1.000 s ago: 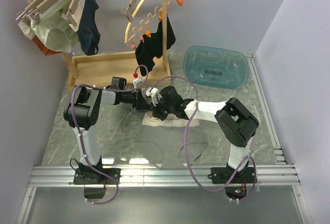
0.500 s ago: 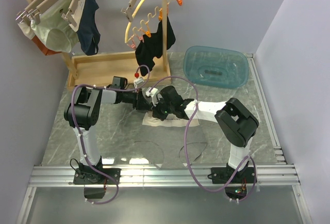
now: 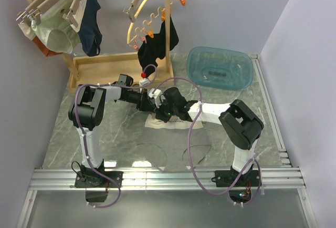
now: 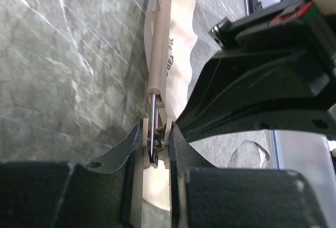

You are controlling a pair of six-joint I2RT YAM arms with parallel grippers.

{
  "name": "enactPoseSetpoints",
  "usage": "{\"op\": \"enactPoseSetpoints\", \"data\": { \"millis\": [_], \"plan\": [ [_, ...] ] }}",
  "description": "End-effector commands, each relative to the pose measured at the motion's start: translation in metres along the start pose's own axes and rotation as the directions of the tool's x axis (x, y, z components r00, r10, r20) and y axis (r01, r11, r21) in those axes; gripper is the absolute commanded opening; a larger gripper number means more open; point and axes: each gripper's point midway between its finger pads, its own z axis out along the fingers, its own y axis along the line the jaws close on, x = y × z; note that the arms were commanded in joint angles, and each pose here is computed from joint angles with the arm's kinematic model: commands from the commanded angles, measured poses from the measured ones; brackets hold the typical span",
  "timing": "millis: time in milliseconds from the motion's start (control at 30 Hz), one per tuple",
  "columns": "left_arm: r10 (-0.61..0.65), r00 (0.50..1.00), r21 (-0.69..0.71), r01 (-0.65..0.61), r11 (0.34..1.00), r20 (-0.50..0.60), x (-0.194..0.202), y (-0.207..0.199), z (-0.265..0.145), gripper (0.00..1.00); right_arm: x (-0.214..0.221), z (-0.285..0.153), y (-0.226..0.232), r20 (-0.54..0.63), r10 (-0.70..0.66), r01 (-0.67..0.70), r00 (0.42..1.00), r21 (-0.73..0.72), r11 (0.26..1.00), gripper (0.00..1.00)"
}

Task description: Clip the underwear to the hanger

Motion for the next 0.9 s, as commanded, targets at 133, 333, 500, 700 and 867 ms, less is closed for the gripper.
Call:
{"op": "enactPoseSetpoints", "data": {
  "millis": [133, 333, 500, 700, 867],
  "plan": [
    [-0.005, 1.000, 0.049, 0.005, 0.999, -0.001, 0.004, -0.012, 0.002, 0.01, -0.031, -0.014, -0.011, 0.091, -0.028, 0.023, 0.995, 0.048, 0.999, 0.00],
    [-0.039, 0.999, -0.035, 0.040, 0.999, 0.020, 0.003, -0.002, 0.001, 0.01, -0.033, -0.014, -0.012, 0.099, -0.028, 0.023, 0.995, 0.049, 0.999, 0.00],
    [-0.077, 0.997, -0.058, 0.078, 0.995, 0.023, 0.005, 0.002, 0.001, 0.00, -0.034, -0.016, -0.011, 0.102, -0.030, 0.026, 0.994, 0.048, 0.999, 0.00],
    [-0.084, 0.996, -0.071, 0.086, 0.994, 0.034, 0.002, 0.006, -0.001, 0.01, -0.031, -0.019, -0.011, 0.098, -0.036, 0.031, 0.994, 0.052, 0.998, 0.00],
    [-0.091, 0.995, -0.071, 0.093, 0.993, 0.032, 0.002, 0.007, -0.001, 0.01, -0.033, -0.020, -0.013, 0.104, -0.037, 0.031, 0.994, 0.057, 0.998, 0.00]
  ]
}}
